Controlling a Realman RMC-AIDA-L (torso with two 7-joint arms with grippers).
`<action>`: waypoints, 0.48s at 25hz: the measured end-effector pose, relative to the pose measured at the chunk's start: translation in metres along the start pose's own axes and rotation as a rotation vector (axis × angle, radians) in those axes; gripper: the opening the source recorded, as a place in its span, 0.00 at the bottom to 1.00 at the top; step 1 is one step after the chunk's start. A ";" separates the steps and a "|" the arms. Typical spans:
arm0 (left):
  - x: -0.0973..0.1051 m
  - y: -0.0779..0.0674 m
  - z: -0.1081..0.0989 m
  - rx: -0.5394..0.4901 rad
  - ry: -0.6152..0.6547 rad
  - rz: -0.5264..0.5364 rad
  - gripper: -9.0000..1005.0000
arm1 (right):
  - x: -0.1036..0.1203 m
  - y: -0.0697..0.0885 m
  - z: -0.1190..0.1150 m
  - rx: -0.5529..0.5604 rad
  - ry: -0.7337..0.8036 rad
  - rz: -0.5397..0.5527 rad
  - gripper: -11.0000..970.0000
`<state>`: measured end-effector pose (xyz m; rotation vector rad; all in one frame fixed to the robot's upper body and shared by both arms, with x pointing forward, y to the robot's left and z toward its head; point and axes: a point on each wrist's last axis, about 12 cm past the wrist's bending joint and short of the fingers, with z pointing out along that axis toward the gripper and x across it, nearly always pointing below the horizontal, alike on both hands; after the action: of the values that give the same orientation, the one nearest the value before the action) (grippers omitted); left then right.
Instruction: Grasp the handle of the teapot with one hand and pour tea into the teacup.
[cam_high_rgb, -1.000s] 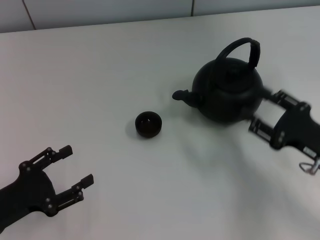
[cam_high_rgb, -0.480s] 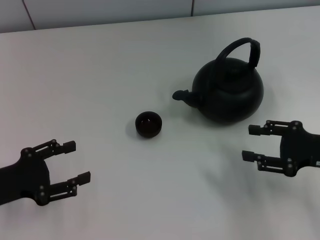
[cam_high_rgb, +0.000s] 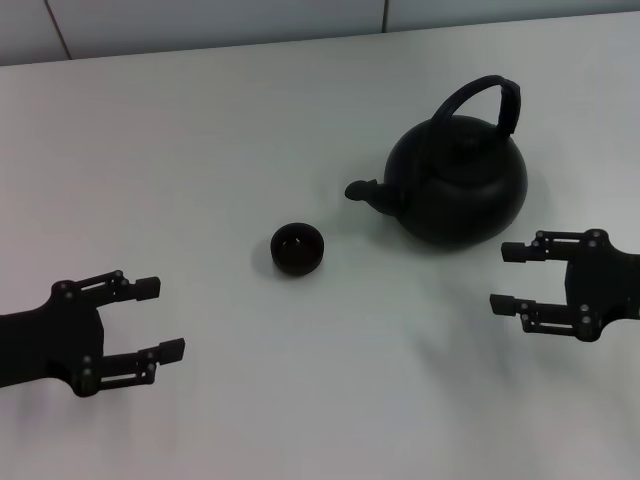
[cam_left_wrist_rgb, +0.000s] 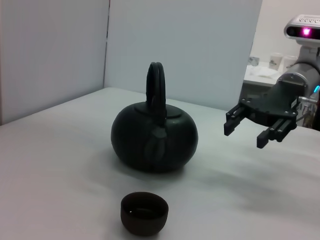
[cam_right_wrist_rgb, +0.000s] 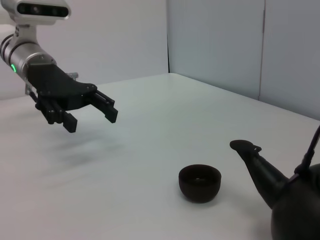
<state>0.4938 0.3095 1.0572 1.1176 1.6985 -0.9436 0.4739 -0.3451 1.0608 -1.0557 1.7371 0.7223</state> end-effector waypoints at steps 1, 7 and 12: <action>0.000 0.000 0.000 0.000 0.000 0.000 0.80 | 0.000 0.000 0.000 0.000 0.000 0.000 0.66; -0.004 0.003 0.002 0.007 0.005 0.002 0.80 | -0.003 -0.003 0.002 0.000 0.001 -0.010 0.66; -0.004 0.002 0.003 0.009 0.003 0.000 0.80 | -0.004 -0.005 0.002 0.002 0.004 -0.015 0.66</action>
<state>0.4974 0.3064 1.0601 1.1250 1.6983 -0.9514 0.4793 -0.3446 1.0635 -1.0683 1.7313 0.7101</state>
